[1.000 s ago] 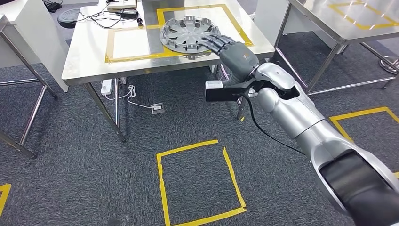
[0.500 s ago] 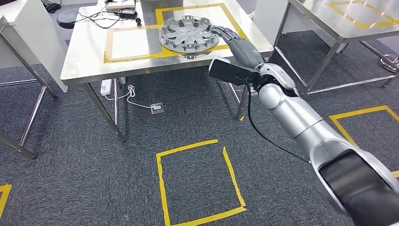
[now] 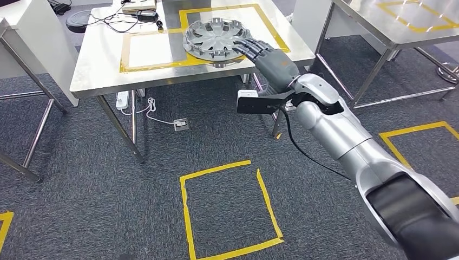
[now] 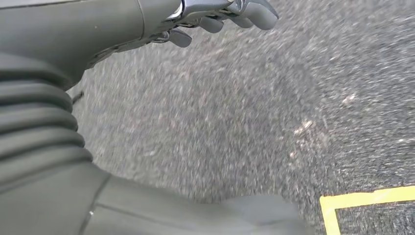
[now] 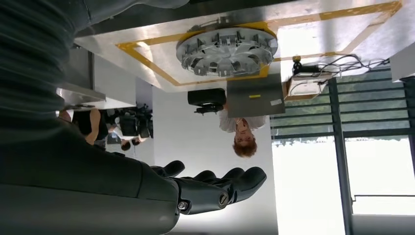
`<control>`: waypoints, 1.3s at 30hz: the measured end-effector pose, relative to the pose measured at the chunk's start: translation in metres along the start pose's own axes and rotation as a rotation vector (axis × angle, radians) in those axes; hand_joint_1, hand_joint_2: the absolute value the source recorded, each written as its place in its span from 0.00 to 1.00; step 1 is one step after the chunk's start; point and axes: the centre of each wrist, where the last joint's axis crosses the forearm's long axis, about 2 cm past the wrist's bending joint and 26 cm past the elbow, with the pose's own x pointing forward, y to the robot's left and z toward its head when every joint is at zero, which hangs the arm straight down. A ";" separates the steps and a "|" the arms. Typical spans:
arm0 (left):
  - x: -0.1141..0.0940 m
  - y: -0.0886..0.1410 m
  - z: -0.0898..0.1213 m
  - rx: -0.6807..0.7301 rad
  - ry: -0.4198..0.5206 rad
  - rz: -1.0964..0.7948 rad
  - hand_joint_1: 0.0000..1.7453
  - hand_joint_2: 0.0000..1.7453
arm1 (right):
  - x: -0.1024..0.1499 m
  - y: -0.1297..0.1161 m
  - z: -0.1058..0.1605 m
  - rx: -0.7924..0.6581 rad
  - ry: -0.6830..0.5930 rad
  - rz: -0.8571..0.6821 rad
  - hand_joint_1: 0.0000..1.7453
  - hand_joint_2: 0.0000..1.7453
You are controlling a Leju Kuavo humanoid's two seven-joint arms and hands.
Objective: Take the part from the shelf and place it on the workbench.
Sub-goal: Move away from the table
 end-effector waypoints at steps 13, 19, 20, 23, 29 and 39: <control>-0.003 0.000 0.001 0.027 -0.063 -0.081 0.00 0.00 | -0.012 0.155 0.094 0.135 0.241 -0.385 0.00 1.00; -0.016 0.000 0.007 0.042 -0.047 -0.094 0.00 0.00 | 0.057 0.296 0.226 0.314 0.793 -0.848 0.00 1.00; -0.019 0.000 0.008 0.046 -0.042 -0.097 0.00 0.25 | 0.072 0.312 0.248 0.344 0.929 -0.931 0.00 1.00; -0.026 -0.001 0.012 0.061 -0.022 -0.102 0.00 1.00 | 0.121 0.348 0.309 0.461 1.433 -1.174 0.00 1.00; -0.035 0.000 0.015 0.074 0.005 -0.104 0.00 1.00 | 0.183 0.373 0.359 0.711 1.880 -1.286 0.00 1.00; -0.041 -0.001 0.018 0.080 0.033 -0.110 0.00 0.00 | 0.218 0.382 0.366 0.478 1.959 -1.485 0.00 0.00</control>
